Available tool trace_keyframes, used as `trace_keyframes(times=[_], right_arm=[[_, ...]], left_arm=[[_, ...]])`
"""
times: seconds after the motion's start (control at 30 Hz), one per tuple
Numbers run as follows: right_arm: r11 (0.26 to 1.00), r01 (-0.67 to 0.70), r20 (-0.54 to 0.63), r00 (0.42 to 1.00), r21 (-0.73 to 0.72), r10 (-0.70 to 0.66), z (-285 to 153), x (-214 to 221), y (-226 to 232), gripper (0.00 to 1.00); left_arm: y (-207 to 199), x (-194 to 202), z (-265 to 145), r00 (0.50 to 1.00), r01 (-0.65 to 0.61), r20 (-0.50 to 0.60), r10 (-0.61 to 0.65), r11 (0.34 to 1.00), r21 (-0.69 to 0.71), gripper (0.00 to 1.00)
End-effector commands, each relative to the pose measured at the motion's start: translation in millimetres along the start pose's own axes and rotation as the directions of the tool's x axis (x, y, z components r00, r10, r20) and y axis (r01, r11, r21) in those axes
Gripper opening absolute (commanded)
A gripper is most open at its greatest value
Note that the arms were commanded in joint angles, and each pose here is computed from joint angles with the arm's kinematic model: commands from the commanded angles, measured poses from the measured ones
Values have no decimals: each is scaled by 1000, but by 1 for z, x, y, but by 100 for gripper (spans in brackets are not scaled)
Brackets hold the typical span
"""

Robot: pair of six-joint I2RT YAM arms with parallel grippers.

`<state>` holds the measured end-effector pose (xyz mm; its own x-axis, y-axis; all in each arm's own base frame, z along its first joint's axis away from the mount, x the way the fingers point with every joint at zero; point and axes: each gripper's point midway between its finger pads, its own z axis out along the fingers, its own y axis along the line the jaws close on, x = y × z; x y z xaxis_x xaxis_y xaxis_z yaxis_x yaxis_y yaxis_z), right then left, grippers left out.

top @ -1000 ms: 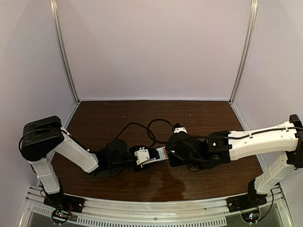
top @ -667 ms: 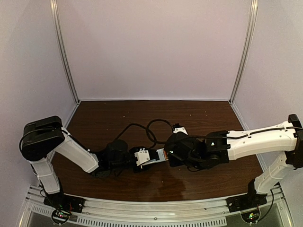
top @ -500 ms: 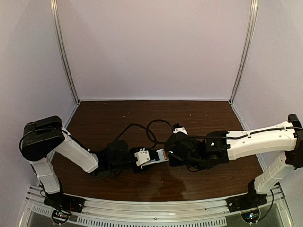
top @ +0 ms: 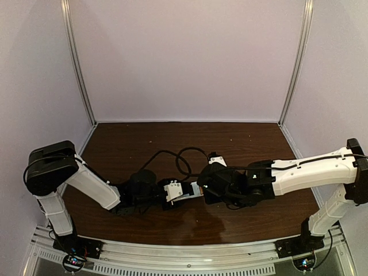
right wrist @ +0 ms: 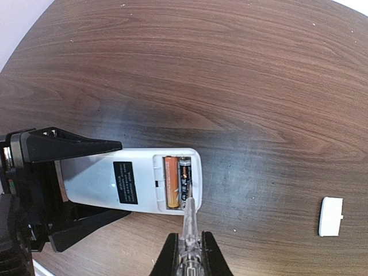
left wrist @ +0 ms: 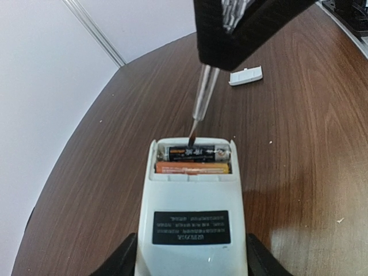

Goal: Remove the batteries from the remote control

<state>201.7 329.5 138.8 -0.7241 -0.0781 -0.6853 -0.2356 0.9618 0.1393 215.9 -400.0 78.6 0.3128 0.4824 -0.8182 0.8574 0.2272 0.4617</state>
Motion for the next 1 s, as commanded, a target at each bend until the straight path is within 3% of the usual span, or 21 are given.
trace_keyframes(times=[0.0,0.73,0.97], right_arm=[[1000,7,14,1000,27,-8,4,-5,-2,0],[994,82,-76,994,69,-76,23,16,-9,0],[999,47,-86,995,6,-47,24,17,-14,0]], left_arm=[[1,-13,4,999,-19,49,19,1000,0,0],[-3,-13,5,999,-27,48,26,999,21,0],[-6,-12,5,998,-29,47,28,999,34,0]])
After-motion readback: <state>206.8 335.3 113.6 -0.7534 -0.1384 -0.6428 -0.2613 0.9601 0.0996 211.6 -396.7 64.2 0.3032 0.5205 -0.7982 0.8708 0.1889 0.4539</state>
